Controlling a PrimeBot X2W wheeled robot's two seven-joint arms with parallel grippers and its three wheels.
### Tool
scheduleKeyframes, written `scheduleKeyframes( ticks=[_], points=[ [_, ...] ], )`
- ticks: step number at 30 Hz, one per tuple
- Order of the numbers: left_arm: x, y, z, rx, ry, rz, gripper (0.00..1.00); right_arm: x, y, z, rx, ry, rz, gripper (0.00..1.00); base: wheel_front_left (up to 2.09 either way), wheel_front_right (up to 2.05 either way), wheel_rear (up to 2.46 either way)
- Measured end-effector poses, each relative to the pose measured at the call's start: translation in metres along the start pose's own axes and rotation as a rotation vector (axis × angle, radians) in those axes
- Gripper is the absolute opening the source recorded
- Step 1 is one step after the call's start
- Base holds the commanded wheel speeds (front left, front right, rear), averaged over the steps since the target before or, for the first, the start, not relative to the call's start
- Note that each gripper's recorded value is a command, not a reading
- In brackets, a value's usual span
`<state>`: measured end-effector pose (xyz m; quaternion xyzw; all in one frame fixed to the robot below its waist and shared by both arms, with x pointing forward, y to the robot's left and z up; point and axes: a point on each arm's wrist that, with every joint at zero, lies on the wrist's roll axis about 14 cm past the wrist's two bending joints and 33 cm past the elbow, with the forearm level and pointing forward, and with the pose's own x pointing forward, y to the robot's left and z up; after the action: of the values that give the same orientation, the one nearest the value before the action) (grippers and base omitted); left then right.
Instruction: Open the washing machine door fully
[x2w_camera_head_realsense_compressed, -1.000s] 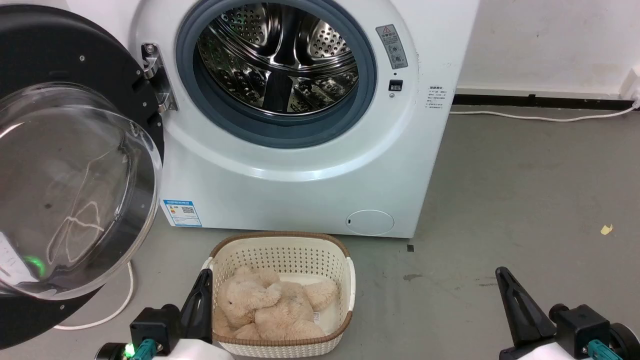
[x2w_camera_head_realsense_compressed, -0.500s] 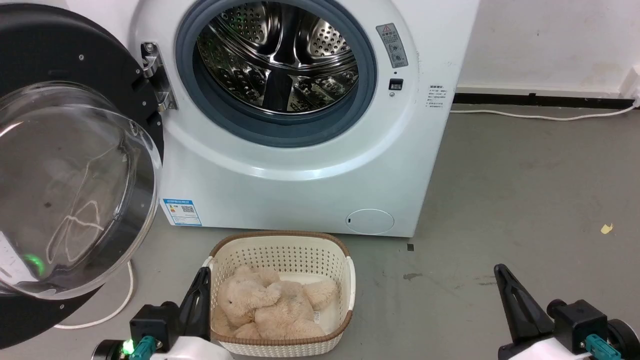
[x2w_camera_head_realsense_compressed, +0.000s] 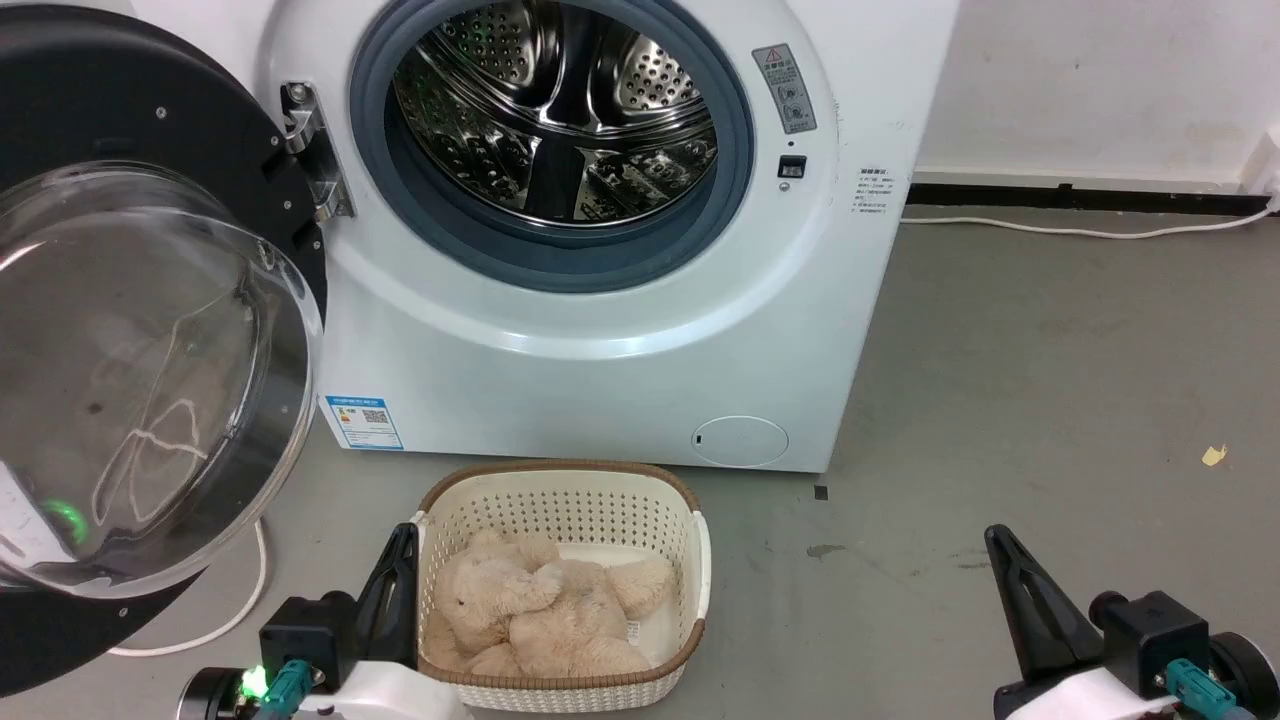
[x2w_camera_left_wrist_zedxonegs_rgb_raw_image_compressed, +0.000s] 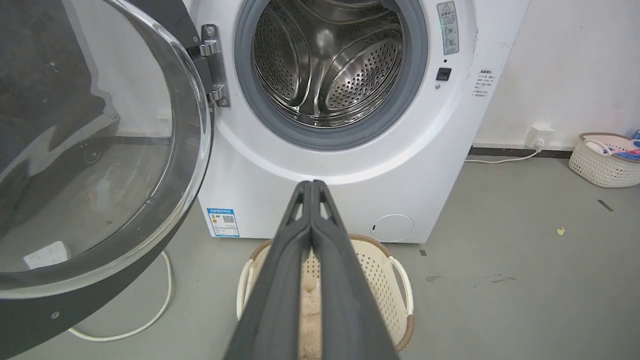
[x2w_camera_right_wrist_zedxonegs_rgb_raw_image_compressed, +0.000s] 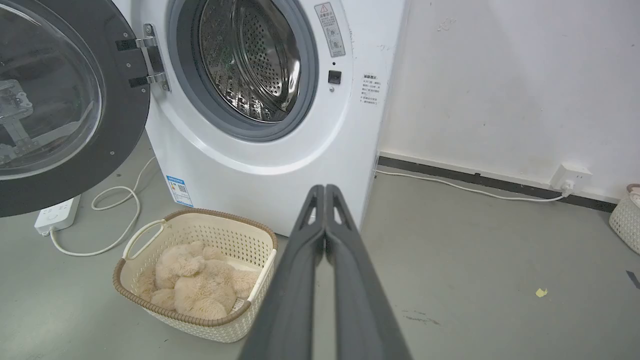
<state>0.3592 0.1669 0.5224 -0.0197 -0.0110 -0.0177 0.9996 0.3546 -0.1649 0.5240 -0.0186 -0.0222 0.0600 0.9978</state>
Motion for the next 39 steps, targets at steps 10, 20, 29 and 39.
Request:
scheduleKeyframes(
  ticks=[10, 20, 29, 39],
  points=[
    [0.001, 0.003, 0.000, 0.014, 0.006, 0.008, 0.00, 0.002, 0.000, -0.001, -0.001, 0.014, 0.001, 0.00, 0.00, 0.00, 0.00],
    [0.003, 0.004, 0.000, 0.027, 0.012, 0.013, 0.00, 0.005, 0.000, 0.000, -0.002, 0.018, 0.003, 0.00, 0.00, 0.00, 0.00],
    [0.005, 0.006, 0.000, 0.043, 0.014, 0.016, 0.00, 0.006, 0.001, -0.001, -0.002, 0.030, 0.004, 0.00, 0.00, 0.00, 0.00],
    [0.007, 0.007, 0.001, 0.054, 0.018, 0.020, 0.00, 0.010, 0.001, 0.001, -0.004, 0.032, 0.007, 0.00, 0.00, 0.00, 0.00]
  ],
)
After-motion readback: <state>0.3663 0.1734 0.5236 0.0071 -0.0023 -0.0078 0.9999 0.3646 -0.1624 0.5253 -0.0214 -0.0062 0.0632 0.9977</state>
